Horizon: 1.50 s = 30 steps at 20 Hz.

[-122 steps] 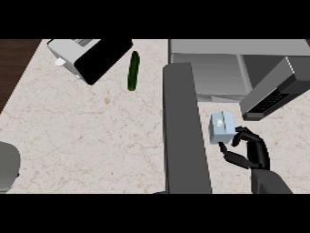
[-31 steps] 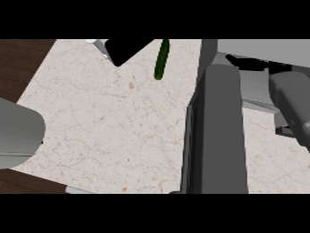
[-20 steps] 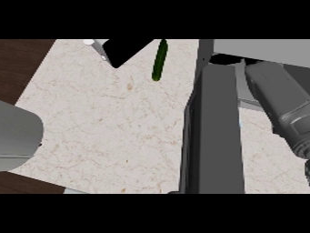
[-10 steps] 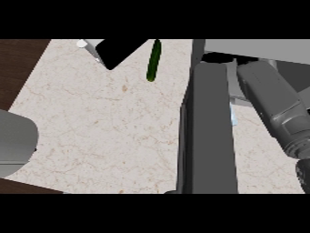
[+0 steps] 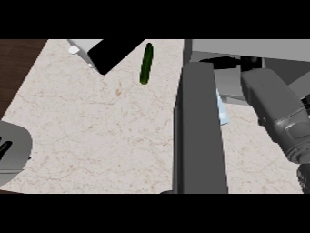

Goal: Pick up the milk, place it into the microwave and close the microwave

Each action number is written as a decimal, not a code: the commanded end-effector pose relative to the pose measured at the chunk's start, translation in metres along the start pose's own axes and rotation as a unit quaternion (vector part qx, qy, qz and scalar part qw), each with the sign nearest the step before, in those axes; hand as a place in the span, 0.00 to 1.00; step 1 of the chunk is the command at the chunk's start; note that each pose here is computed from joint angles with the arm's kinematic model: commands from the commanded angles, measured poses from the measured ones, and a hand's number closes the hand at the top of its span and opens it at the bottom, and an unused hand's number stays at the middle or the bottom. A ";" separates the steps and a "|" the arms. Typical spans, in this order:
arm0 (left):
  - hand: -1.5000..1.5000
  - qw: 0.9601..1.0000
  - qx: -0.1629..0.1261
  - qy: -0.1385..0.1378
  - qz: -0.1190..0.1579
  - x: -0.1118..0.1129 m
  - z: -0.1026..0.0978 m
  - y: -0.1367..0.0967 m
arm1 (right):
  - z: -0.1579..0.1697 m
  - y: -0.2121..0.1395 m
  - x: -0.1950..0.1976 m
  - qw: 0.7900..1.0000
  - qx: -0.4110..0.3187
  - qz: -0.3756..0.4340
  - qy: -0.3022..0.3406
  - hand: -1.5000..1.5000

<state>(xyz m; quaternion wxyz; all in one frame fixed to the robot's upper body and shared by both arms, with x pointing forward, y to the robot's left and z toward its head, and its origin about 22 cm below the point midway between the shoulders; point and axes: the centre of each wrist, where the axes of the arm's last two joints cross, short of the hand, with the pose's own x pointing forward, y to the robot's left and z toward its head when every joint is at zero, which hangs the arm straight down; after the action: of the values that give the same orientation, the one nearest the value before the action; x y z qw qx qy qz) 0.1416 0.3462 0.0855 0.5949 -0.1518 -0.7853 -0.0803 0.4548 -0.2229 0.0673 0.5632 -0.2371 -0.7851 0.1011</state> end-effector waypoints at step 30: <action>1.00 0.984 -0.166 0.066 0.000 -0.102 -0.069 -0.063 | 0.218 0.023 -0.143 0.949 0.123 -0.278 0.079 0.00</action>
<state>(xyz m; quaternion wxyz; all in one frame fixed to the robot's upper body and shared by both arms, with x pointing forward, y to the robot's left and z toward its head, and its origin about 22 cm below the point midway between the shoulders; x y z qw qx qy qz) 0.1937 0.2585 0.0163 0.6145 -0.2491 -0.7168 -0.2155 0.3272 -0.2382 -0.1131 0.6451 0.0734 -0.7603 0.0201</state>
